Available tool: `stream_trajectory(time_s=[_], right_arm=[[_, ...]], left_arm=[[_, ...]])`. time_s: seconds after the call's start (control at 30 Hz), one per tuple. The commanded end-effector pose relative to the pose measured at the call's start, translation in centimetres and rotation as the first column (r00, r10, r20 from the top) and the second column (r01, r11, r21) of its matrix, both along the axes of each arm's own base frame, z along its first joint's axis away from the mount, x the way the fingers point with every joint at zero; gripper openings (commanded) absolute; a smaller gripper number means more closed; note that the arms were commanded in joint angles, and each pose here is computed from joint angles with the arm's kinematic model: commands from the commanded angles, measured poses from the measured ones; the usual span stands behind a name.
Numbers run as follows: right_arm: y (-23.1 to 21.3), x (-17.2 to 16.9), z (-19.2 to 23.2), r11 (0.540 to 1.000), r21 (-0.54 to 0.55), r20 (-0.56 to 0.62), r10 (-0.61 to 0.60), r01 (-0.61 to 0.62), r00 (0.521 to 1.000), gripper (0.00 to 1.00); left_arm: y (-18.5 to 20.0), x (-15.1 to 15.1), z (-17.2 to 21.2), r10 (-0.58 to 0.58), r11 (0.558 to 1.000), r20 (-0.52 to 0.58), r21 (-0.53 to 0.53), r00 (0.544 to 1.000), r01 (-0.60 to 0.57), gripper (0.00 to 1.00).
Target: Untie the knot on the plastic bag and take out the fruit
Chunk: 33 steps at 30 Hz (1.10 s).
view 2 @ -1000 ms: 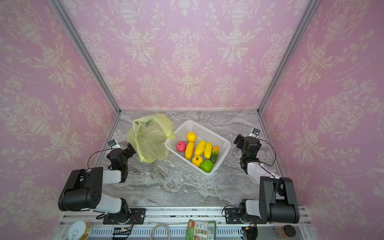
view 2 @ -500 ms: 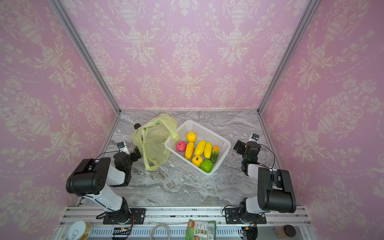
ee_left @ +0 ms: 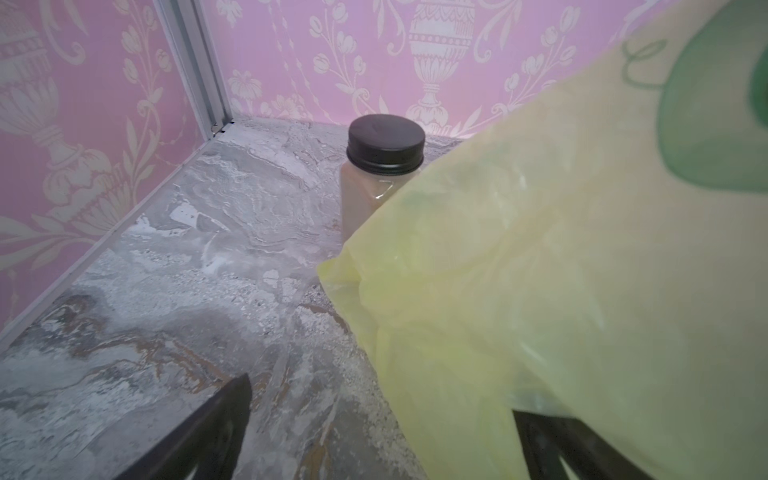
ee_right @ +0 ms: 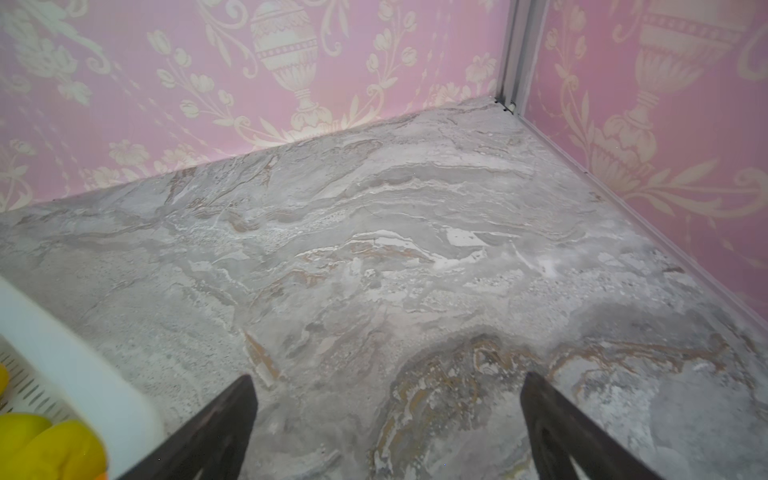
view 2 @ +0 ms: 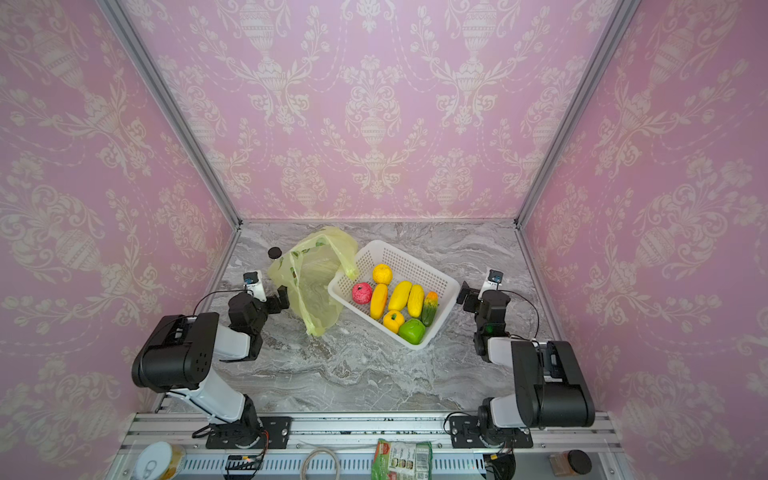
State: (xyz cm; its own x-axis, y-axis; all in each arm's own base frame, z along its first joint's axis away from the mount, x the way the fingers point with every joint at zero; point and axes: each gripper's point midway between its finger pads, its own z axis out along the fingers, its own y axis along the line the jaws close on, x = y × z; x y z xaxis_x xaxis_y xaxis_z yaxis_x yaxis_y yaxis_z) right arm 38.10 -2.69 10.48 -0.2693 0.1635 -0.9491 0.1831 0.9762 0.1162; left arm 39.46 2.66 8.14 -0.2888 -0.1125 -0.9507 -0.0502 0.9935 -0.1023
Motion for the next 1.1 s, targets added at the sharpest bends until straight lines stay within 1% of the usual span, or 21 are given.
stream_trajectory(time_s=[0.0, 0.03, 0.1, 0.17, 0.27, 0.33, 0.4, 1.07], right_arm=[[0.5, -0.3, -0.1, 0.997, -0.072, 0.069, 0.026, -0.021, 0.997, 1.0], [-0.3, -0.6, -0.2, 0.998, -0.062, 0.045, -0.026, 0.028, 0.999, 1.0], [0.1, -0.2, -0.1, 0.997, -0.072, 0.055, -0.006, 0.01, 0.998, 1.0], [0.9, 0.0, -0.2, 0.996, -0.077, 0.046, 0.042, -0.039, 0.998, 1.0], [1.3, 0.9, -0.5, 0.995, -0.078, -0.006, 0.067, -0.067, 0.998, 1.0], [2.4, 1.2, -0.7, 0.988, -0.082, -0.022, 0.132, -0.133, 0.991, 1.0], [2.9, 1.3, -0.9, 0.983, -0.082, -0.035, 0.162, -0.164, 0.986, 1.0], [3.1, 1.4, -0.9, 0.982, -0.091, -0.039, 0.163, -0.166, 0.986, 1.0]], left_arm=[[-0.8, -0.1, -0.3, -0.069, 0.998, -0.022, 0.002, 0.997, 0.069, 0.99], [-0.7, -0.1, -0.2, -0.067, 0.998, -0.022, 0.003, 0.997, 0.067, 0.99], [-0.7, -0.1, -0.3, -0.066, 0.998, -0.023, 0.002, 0.998, 0.066, 0.99], [-0.7, -0.1, -0.2, -0.067, 0.998, -0.022, 0.002, 0.998, 0.067, 0.99], [-0.7, -0.1, -0.3, -0.069, 0.998, -0.021, 0.001, 0.997, 0.069, 0.99], [-0.7, -0.1, -0.2, -0.068, 0.998, -0.021, 0.002, 0.997, 0.068, 0.99], [-0.7, -0.1, -0.3, -0.069, 0.998, -0.022, 0.001, 0.997, 0.069, 0.99], [-1.0, -0.1, -0.3, -0.084, 0.996, -0.024, 0.003, 0.996, 0.084, 0.99]])
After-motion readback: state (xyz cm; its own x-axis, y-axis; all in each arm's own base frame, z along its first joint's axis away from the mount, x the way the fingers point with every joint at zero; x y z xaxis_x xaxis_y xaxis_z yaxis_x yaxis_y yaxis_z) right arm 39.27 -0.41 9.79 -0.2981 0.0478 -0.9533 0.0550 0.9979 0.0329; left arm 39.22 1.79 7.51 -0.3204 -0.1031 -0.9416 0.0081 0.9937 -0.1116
